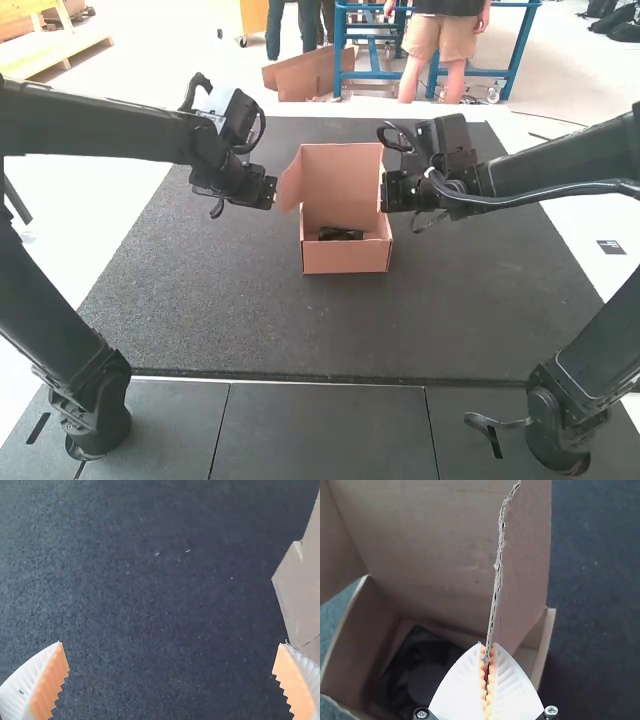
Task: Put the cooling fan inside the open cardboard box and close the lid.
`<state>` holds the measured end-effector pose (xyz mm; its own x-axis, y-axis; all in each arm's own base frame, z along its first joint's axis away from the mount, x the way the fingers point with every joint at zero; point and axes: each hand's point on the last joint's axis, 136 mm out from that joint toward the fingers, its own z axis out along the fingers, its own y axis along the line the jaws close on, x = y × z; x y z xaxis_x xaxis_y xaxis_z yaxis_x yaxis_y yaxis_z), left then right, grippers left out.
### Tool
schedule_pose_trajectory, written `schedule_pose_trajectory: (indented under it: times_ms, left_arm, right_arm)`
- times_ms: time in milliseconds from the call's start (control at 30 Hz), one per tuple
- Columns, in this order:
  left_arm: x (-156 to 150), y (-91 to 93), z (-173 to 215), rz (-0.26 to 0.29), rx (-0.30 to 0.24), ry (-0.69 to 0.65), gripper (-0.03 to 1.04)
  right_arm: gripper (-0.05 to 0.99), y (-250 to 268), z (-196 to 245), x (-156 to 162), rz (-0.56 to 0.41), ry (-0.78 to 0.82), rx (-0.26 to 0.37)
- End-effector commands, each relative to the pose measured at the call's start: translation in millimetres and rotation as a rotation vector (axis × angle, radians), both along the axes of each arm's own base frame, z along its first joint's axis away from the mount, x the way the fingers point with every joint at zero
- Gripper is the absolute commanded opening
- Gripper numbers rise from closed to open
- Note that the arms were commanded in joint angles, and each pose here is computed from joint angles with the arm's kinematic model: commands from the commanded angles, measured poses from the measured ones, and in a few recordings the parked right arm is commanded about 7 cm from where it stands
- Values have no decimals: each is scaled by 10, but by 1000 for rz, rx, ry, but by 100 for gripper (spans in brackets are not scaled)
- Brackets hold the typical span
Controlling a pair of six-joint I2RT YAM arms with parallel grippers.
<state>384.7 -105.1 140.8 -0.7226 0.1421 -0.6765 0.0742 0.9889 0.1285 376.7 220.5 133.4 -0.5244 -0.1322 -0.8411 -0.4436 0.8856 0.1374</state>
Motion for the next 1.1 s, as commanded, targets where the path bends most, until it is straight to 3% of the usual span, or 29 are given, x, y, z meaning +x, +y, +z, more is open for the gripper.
schedule_pose_trajectory:
  times_ms: [0, 200, 667, 867, 1067]
  left_arm:
    - [160, 221, 199, 71, 52, -71, 97]
    - [291, 232, 278, 65, 40, -122, 97]
    - [292, -475, 367, -140, -193, -121, 97]
    - [246, -744, 459, -207, -233, -130, 97]
    - [204, -757, 387, -212, -229, -109, 97]
  right_arm:
    - [-1, 8, 150, 25, -1, -28, 32]
    - [-1, 13, 143, 17, 4, -26, 32]
    - [-1, 15, 134, 10, 5, -20, 33]
    - [-1, 25, 131, 1, 12, -17, 35]
    - [-1, 25, 117, -12, 15, -8, 39]
